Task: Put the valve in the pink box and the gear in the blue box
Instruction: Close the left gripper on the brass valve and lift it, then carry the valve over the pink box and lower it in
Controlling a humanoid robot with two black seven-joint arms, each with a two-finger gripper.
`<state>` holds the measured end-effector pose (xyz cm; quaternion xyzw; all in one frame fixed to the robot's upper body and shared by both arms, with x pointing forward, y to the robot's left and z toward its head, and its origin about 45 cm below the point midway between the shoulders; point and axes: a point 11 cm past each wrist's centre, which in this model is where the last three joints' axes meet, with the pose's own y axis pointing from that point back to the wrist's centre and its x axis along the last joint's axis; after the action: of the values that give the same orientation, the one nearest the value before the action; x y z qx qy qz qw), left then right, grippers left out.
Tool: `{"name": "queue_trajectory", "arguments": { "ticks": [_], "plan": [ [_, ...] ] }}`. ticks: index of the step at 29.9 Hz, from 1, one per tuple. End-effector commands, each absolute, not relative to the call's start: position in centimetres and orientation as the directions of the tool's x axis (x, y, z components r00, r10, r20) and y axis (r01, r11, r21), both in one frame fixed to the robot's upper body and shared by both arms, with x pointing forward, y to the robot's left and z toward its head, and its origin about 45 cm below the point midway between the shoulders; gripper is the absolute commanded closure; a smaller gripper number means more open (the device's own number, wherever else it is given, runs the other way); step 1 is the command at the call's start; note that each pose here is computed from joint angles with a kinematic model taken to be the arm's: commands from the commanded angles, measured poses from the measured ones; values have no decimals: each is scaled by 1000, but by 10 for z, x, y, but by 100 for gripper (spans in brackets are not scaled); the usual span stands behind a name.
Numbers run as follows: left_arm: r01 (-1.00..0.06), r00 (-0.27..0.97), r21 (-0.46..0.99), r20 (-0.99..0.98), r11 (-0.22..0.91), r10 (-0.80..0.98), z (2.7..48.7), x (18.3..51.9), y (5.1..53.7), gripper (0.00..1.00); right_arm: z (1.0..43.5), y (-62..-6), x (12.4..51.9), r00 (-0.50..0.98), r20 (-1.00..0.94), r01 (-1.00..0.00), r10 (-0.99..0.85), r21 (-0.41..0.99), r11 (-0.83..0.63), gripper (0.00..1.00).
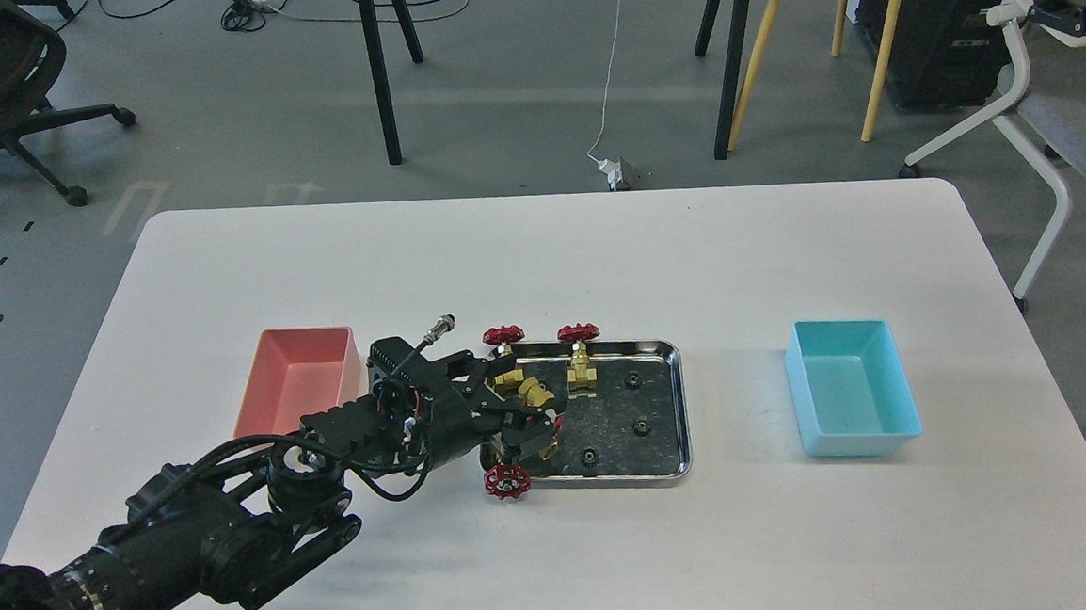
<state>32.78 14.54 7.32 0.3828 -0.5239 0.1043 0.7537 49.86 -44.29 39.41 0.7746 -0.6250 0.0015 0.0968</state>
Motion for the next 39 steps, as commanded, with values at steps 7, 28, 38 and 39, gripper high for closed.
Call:
{"name": "queue_trajectory", "arguments": {
  "ticks": [7,28,38,39],
  "plan": [
    [-556,433,473,867,683,-248,73,328,146,46,387,-444,498,219,146,-966,-965,173,-193,1],
    [-576,476,429,868,696,-141,114,333,150,78,381,-450,500,194,148,-969,-970,185,-165,1],
    [-686,492,402,870,606,-20,170,355,234,77,380,-449,501,186,145,-970,-972,186,-158,1],
    [-700,492,407,870,587,-16,173,356,248,77,380,-451,501,182,145,-970,-973,187,-154,1]
  ]
}}
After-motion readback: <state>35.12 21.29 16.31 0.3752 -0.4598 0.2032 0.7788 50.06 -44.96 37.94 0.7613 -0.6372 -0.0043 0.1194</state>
